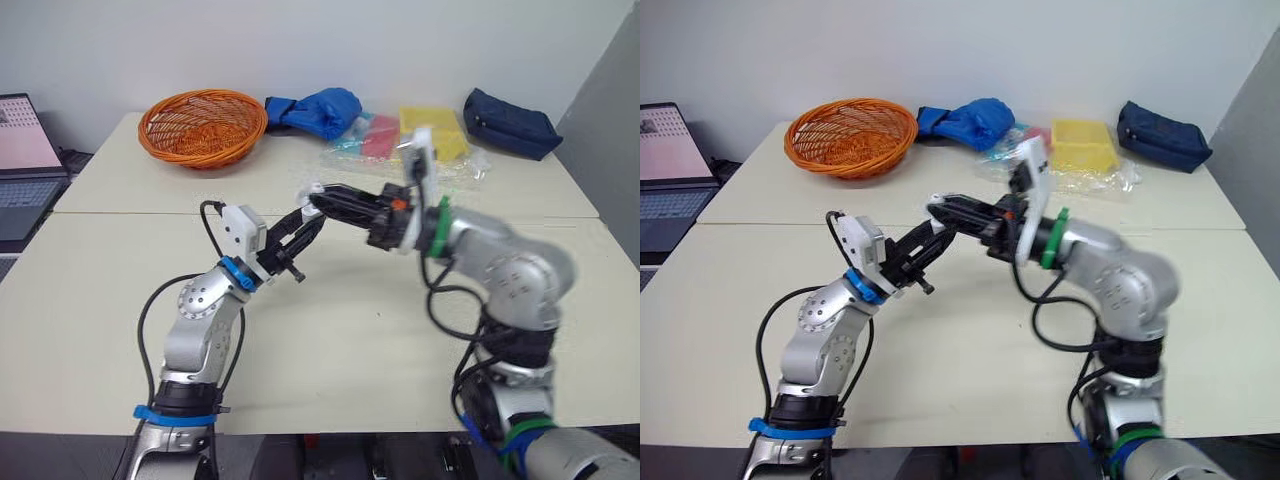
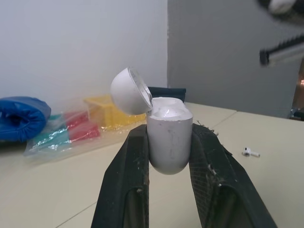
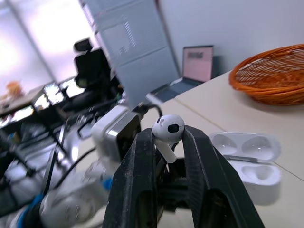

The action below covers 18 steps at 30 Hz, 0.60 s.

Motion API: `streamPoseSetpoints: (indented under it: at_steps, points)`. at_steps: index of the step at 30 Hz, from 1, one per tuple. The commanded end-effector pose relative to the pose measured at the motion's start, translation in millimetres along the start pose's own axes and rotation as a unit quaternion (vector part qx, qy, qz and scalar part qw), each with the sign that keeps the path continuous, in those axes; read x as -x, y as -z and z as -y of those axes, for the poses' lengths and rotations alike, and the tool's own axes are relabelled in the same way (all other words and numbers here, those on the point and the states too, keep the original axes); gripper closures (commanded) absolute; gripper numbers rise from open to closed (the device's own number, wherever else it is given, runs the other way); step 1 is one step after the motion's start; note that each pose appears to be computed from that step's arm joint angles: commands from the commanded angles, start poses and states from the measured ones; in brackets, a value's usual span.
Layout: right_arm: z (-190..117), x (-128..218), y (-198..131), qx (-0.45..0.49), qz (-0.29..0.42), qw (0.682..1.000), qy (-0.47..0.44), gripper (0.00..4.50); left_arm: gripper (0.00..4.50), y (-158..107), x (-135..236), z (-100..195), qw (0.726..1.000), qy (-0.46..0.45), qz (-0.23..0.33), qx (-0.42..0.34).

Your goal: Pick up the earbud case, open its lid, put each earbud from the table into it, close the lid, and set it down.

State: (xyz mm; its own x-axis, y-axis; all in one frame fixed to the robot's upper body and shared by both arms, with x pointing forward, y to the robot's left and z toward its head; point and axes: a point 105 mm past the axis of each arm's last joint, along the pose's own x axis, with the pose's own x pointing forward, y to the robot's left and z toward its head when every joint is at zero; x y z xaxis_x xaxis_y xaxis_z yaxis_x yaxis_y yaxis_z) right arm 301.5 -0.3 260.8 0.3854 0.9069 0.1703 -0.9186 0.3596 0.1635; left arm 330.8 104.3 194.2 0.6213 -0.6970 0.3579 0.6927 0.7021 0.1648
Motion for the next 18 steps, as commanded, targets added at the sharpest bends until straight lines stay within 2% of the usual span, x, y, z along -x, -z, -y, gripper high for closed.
streamPoseSetpoints:
  at_steps: [1,18]
  points:
    - [9.8,-5.7,-16.2,0.052,0.05,0.996,0.051,4.08,3.72,-16.8,-7.6,-0.3,0.999,-0.011,0.036,-0.037]
    - [19.7,-9.2,7.9,0.085,0.006,0.994,0.074,4.08,3.72,-20.3,-7.2,-1.8,0.998,-0.015,0.044,-0.05]
